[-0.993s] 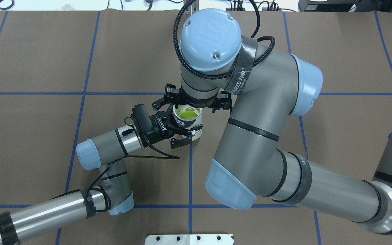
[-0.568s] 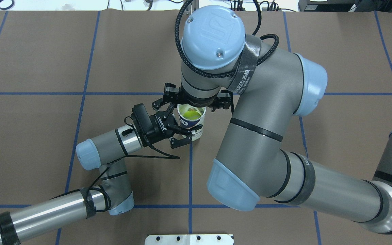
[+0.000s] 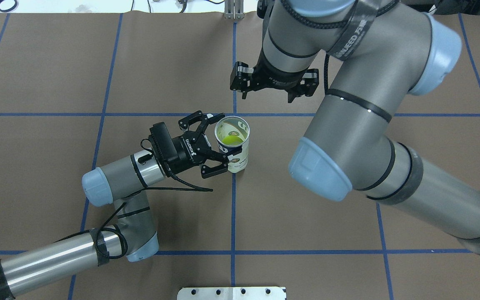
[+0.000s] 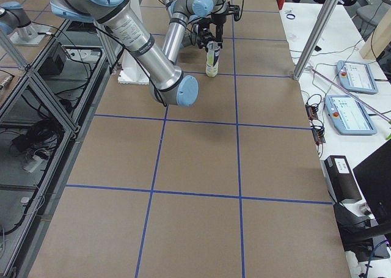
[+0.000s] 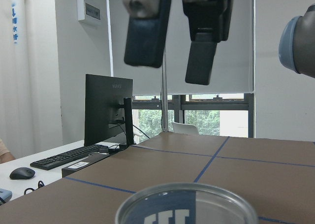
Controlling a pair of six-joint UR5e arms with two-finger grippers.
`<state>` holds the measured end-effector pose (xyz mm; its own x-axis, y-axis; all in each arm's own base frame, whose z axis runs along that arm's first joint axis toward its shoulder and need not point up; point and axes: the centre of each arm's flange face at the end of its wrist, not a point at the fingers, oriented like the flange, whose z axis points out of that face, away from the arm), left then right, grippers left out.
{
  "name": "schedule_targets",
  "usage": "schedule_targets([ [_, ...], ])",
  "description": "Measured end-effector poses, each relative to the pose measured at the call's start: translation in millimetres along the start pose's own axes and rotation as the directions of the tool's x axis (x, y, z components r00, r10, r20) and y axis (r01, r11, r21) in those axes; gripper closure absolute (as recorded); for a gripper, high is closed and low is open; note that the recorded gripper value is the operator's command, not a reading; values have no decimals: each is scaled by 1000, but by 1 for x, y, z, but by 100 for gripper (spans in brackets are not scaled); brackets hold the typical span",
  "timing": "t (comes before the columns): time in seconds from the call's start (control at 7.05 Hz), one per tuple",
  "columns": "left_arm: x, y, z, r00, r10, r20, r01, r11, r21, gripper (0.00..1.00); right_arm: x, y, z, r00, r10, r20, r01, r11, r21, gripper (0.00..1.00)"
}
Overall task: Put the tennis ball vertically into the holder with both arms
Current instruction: 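Raise the right gripper away while the left gripper releases the can and withdraws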
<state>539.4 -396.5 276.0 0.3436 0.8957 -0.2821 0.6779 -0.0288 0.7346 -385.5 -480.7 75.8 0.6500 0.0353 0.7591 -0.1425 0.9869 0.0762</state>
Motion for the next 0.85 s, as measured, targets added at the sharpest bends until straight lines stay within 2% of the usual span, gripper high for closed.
schedule_targets([
  [0.28,1,-18,-9,1000,-7,-8,7,999,39,2,47,-36,-6,999,-45,-21,46,999,4,1],
  [0.57,2,-40,-19,1000,-15,-15,16,997,81,2,100,-70,-8,994,-90,-64,91,996,14,1],
  [0.85,-30,-51,-40,1000,16,26,-18,996,85,2,187,-130,-9,981,-151,-119,150,988,-18,1],
])
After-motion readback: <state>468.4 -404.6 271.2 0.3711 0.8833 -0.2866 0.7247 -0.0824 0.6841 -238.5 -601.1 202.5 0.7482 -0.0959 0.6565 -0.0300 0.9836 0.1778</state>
